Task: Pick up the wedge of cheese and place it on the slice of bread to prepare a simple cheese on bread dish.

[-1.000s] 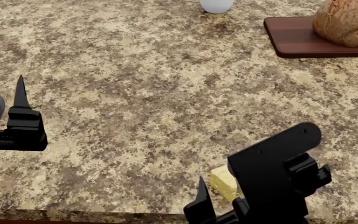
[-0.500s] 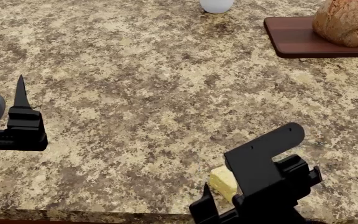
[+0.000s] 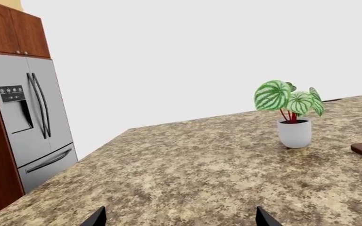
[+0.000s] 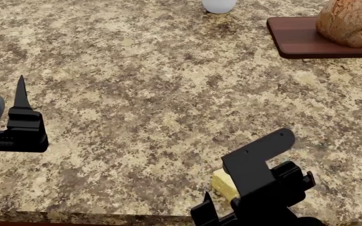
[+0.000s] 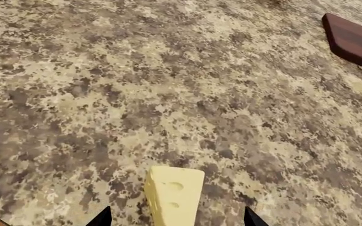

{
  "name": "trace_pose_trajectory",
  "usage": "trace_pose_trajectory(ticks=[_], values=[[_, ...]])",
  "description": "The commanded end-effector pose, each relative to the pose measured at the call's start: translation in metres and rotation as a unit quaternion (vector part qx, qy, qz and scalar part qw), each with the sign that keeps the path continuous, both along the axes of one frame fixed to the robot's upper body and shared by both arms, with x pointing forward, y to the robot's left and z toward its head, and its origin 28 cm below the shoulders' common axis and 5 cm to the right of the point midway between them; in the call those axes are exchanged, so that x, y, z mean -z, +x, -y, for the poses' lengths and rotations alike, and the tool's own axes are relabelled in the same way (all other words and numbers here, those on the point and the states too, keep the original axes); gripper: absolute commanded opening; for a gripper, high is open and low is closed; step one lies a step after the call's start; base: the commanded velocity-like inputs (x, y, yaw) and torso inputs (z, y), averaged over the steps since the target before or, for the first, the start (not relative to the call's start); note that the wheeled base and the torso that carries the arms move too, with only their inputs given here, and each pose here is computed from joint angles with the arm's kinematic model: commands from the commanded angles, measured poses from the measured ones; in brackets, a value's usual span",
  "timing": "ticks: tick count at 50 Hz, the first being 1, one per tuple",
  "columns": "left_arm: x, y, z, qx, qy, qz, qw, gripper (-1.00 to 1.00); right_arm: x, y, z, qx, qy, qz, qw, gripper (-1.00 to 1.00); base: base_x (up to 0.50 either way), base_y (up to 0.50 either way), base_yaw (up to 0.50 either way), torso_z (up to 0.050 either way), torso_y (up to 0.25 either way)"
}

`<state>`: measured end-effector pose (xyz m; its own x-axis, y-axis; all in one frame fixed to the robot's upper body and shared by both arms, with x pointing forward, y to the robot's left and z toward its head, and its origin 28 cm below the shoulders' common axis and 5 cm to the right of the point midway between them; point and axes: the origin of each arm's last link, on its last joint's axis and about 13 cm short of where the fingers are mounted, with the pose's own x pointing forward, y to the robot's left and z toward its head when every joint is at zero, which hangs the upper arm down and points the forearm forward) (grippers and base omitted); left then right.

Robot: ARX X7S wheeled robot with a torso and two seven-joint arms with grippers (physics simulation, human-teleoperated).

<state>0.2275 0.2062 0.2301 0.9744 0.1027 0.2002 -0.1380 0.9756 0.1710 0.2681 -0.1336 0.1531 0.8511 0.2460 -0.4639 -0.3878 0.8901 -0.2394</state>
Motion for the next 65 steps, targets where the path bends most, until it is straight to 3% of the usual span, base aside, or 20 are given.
trace_pose_trajectory(ticks=[1,10,11,23,31,36,47,56,65], values=[[-0.002,-0.002,0.001,0.000,0.000,0.000,1.000,1.00,0.006,0.006,-0.001,-0.001,-0.003,-0.009,1.000,1.00,0.00,0.00,0.00,0.000,0.000],[-0.003,-0.004,0.003,0.000,0.001,0.000,1.000,1.00,0.007,0.007,0.000,0.006,-0.002,-0.008,1.000,1.00,0.00,0.00,0.00,0.000,0.000],[-0.003,-0.004,0.003,0.000,0.002,0.000,1.000,1.00,0.007,0.007,0.000,0.005,-0.002,-0.007,1.000,-1.00,0.00,0.00,0.00,0.000,0.000],[-0.002,-0.003,0.002,0.000,0.002,0.000,1.000,1.00,-0.012,-0.003,0.003,0.011,0.000,0.031,0.999,-1.00,0.00,0.00,0.00,0.000,0.000],[0.003,0.004,-0.002,0.000,0.003,-0.001,1.000,1.00,-0.056,-0.022,0.009,0.027,0.016,0.099,0.995,-1.00,0.00,0.00,0.00,0.000,0.000],[0.003,0.003,-0.002,0.000,0.003,-0.001,1.000,1.00,-0.088,-0.028,0.017,0.077,0.051,0.149,0.984,-1.00,0.00,0.00,0.00,0.000,0.000],[-0.002,-0.005,0.003,0.001,0.005,0.000,1.000,1.00,-0.146,-0.041,0.022,0.132,0.071,0.216,0.965,-1.00,0.00,0.00,0.00,0.000,0.000],[-0.006,-0.009,0.007,0.000,0.005,0.000,1.000,1.00,-0.156,-0.038,0.026,0.174,0.094,0.236,0.951,-1.00,0.17,-0.29,0.00,0.000,0.000],[-0.003,-0.003,0.003,0.002,0.004,0.000,1.000,1.00,-0.168,-0.042,0.028,0.179,0.098,0.250,0.947,-1.00,0.24,-0.40,0.00,0.000,0.002]])
